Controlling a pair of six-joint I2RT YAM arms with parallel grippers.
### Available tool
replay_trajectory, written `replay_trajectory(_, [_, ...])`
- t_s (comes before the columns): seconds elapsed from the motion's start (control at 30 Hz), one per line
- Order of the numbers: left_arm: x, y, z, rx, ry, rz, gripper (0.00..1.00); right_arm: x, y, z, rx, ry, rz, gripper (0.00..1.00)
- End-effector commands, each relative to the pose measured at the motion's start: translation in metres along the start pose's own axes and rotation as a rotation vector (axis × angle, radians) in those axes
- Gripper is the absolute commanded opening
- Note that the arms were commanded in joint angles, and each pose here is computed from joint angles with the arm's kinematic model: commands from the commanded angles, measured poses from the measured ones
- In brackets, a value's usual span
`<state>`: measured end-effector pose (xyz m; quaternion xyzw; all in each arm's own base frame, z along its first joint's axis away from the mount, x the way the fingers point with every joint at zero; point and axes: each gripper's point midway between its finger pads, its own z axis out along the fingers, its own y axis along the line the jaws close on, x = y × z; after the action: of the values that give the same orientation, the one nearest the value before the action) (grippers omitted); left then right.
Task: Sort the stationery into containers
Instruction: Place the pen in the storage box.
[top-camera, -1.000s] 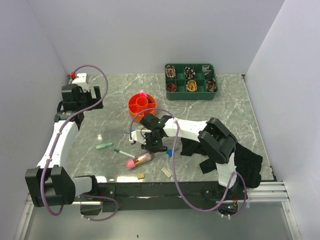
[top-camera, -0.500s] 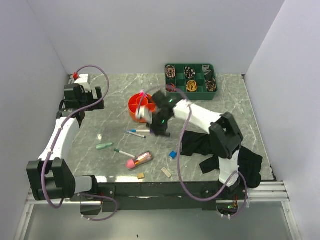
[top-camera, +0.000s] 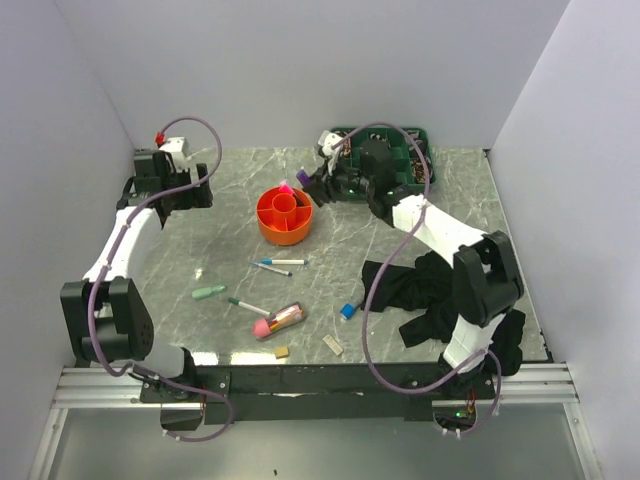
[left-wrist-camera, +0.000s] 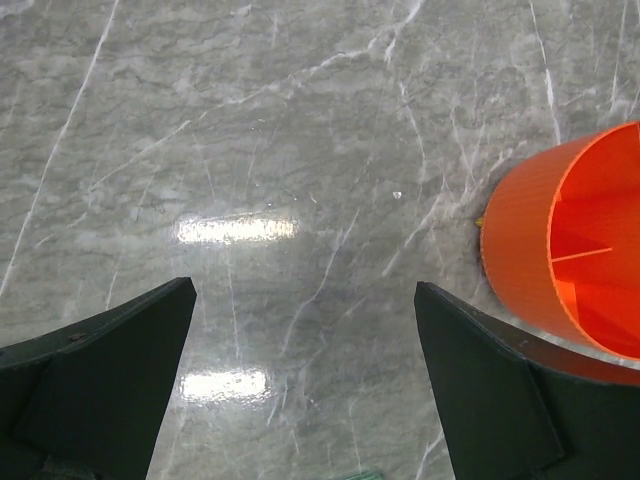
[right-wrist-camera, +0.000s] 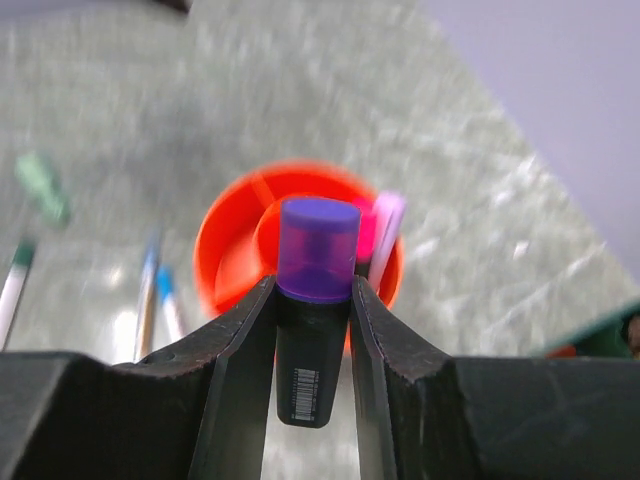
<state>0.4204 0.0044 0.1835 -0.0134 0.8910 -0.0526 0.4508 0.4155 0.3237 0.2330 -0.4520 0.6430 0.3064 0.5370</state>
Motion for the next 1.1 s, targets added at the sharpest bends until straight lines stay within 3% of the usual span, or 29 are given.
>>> replay_trajectory(0.0, [-0.012, -0.001, 0.000, 0.014, 0.008, 0.032, 1.00, -0.059, -0.028, 0.016, 0.087, -0.313, -0.030, 0.00])
replay_trajectory(0.23, [-0.008, 0.007, 0.010, -0.016, 0.059, 0.085, 0.99, -0.048, -0.050, 0.048, 0.097, -0.367, -0.013, 0.00])
replay_trajectory(0.77, [-0.006, 0.006, 0.031, -0.029, 0.084, 0.107, 0.99, 0.030, -0.049, 0.074, 0.068, -0.222, 0.016, 0.00])
replay_trajectory(1.07, [-0.006, 0.002, 0.028, -0.026, 0.074, 0.109, 0.99, 0.036, -0.054, 0.084, 0.076, -0.162, 0.023, 0.00])
